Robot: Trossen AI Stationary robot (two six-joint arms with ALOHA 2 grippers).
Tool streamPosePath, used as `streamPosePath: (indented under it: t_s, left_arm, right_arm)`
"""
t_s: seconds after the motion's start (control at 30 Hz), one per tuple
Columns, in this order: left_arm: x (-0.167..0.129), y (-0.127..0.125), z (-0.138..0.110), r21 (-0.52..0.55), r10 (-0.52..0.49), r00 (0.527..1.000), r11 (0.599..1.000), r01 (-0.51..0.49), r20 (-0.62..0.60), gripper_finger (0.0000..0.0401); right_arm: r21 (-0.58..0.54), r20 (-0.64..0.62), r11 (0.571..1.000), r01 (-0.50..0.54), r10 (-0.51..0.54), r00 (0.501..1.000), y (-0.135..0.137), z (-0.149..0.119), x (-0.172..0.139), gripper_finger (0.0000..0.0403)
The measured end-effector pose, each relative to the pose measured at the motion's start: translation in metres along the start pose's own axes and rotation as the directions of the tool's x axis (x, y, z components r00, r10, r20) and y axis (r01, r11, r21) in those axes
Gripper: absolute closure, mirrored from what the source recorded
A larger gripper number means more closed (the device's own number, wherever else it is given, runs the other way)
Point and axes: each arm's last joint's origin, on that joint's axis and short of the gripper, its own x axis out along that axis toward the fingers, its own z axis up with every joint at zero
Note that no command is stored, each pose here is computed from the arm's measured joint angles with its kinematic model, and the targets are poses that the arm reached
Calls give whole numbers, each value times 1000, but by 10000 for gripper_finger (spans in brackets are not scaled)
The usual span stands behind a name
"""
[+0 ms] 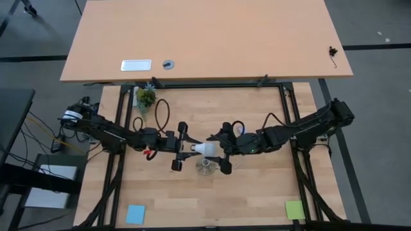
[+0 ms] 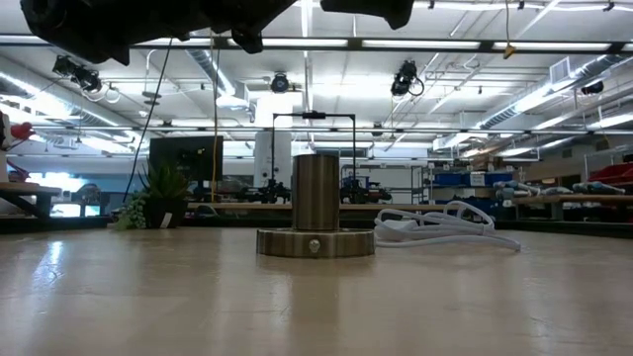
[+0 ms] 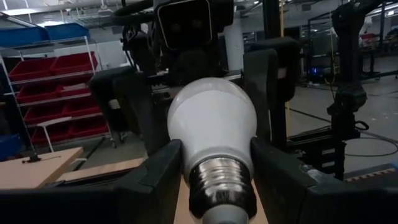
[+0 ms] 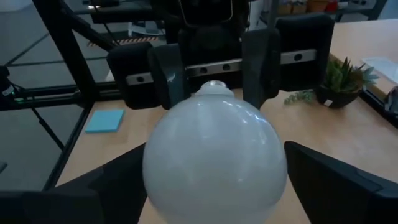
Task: Screw lightbulb
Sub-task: Insert the lightbulb into the lamp socket
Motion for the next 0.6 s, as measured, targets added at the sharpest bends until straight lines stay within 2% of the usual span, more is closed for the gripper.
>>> streamPosePath:
  t_s: [0.23, 0.33, 0.47, 0.6]
  left_arm:
    - [0, 0, -1, 0, 8, 1000, 1000, -8, -9, 218]
    - [0, 1, -1, -14, 58, 998, 998, -58, -20, 218]
    - [0, 3, -3, -21, 119, 992, 993, -120, -52, 218]
    - [-1, 2, -9, -13, 116, 987, 993, -118, -108, 218]
  right_arm:
    - [-21, 4, 1000, -2, 2, 1000, 0, 1, -1, 96]
    - [-20, 11, 1000, 2, -2, 1000, -1, 3, -5, 108]
    - [-14, 27, 1000, 8, -7, 1000, -4, 9, -14, 108]
    - [24, 30, 1000, 1, -2, 1000, -12, 17, -28, 100]
